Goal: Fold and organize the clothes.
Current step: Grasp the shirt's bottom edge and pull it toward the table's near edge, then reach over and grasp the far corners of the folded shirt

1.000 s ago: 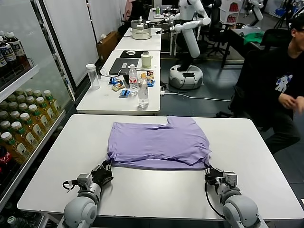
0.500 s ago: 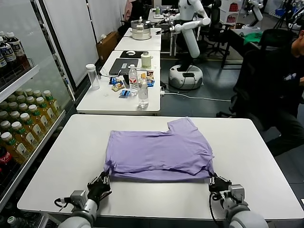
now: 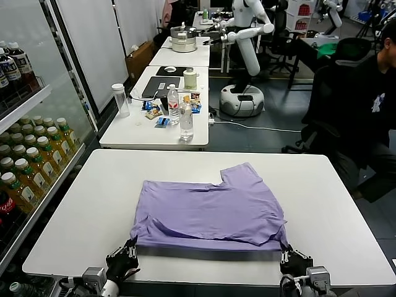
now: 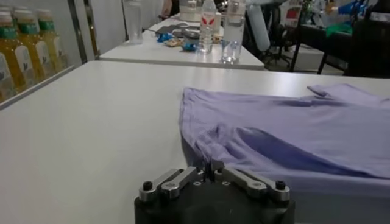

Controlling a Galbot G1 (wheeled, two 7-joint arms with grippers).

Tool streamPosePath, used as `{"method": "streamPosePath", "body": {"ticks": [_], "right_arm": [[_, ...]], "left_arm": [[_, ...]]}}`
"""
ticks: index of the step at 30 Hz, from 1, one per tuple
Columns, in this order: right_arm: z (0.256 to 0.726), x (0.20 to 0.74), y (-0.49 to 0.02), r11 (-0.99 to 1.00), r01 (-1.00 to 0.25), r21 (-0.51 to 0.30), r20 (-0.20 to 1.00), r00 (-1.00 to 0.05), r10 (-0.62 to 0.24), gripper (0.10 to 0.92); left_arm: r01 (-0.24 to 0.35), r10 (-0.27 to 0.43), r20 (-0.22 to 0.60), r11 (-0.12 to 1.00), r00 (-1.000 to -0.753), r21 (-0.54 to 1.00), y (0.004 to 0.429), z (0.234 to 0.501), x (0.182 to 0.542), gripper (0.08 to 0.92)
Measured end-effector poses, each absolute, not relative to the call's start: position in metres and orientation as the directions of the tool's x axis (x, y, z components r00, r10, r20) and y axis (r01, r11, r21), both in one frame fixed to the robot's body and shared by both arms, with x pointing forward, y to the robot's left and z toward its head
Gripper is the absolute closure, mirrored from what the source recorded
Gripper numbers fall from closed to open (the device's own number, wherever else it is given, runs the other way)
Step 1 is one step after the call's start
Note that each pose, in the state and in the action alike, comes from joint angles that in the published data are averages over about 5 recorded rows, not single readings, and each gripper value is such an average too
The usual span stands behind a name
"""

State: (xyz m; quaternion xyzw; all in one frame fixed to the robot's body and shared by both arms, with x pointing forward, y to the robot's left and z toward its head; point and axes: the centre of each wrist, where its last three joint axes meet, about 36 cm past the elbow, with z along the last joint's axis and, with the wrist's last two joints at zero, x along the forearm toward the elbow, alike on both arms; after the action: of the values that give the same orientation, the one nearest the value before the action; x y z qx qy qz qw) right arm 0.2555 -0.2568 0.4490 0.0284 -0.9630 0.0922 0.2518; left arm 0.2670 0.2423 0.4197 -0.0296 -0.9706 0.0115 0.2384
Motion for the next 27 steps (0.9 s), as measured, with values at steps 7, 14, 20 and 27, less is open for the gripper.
{"method": "streamPosePath", "body": {"ticks": [7,14,20,27], "right_arm": [[0.461,0.253,-0.256,0.978,-0.093,-0.185,0.429,-0.903,-0.005,0.507],[0.47,0.265,-0.258,0.977,-0.077,-0.198,0.36,-0.933,0.0,0.307],[0.477,0.288,-0.256,0.98,-0.055,-0.19,0.302,-0.953,0.005,0.208],[0.476,0.326,-0.252,0.981,-0.044,-0.187,0.27,-0.963,0.008,0.2]], "left_arm": [[0.055,0.058,0.433,0.998,-0.9,-0.018,0.244,0.434,0.263,0.618],[0.051,0.053,0.358,0.999,-0.932,-0.013,0.251,0.453,0.267,0.419],[0.052,0.054,0.3,0.999,-0.952,-0.016,0.259,0.463,0.281,0.248],[0.061,0.065,0.272,0.998,-0.96,-0.02,0.268,0.464,0.313,0.178]]}}
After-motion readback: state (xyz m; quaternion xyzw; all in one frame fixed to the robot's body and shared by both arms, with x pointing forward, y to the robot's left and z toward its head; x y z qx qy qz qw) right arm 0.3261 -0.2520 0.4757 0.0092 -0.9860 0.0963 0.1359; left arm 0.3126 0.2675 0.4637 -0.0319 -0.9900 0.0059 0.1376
